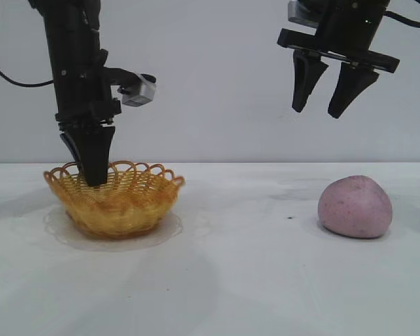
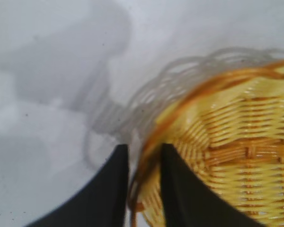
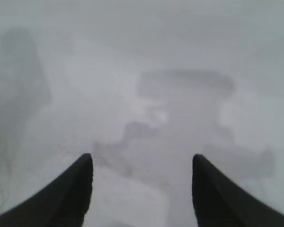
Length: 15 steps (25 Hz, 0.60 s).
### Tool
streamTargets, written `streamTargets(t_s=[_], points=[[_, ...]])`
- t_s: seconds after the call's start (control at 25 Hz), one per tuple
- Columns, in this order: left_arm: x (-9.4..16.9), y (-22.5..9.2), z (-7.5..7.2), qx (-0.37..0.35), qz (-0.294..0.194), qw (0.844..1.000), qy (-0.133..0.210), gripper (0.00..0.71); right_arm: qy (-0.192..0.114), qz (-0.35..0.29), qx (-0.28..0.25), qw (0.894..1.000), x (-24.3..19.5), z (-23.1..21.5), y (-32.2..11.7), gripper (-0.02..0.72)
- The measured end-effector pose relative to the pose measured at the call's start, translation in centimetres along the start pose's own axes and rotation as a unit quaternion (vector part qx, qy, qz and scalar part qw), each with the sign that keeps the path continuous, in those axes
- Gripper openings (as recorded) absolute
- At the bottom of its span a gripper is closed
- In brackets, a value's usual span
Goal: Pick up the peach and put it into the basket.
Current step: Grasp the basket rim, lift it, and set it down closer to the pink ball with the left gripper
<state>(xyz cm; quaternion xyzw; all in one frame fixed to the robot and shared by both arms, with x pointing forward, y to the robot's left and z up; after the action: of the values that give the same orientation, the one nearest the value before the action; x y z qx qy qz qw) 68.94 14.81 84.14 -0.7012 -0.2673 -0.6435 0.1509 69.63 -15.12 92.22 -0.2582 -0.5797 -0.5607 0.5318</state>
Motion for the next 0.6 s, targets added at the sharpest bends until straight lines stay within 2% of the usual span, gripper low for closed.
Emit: streamTargets(t_s=[0.08, 0.12, 0.28, 0.52, 0.6], points=[[0.0, 0.1, -0.1, 0.019, -0.003, 1.0, -0.003, 0.064, -0.001, 0.0, 0.001, 1.0, 0.0, 0.0, 0.0, 0.395], [0.0, 0.2, -0.2, 0.036, -0.005, 0.999, -0.007, 0.0, -0.003, 0.0, 0.002, 1.0, 0.0, -0.1, 0.0, 0.395], [0.4, 0.7, -0.7, 0.12, -0.019, 0.992, -0.019, 0.0, -0.005, 0.002, 0.004, 1.0, 0.0, -0.2, -0.1, 0.395], [4.1, 1.8, -1.3, 0.229, -0.06, 0.971, -0.016, 0.0, -0.007, 0.006, 0.005, 1.0, 0.0, -0.3, -0.2, 0.395], [5.3, 2.2, -1.8, 0.252, -0.077, 0.964, -0.025, 0.0, -0.007, 0.007, 0.003, 1.0, 0.1, -0.5, -0.2, 0.395]])
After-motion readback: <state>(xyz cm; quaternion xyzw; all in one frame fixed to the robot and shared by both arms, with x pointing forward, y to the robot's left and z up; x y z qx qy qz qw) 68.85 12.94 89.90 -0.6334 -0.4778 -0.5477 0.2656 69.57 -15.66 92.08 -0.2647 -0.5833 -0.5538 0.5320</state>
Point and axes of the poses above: a point on each arm's last joint axis where the gripper is mounted, x pointing back along that axis away from the gripper, z along the wrist's bending axis when the last joint is at zero, y = z × x, the point moved 8 cm from there along -x, pointing out along that axis toward the gripper, and after that the axes turned 1 degree about -x, right-handed, at the moved point
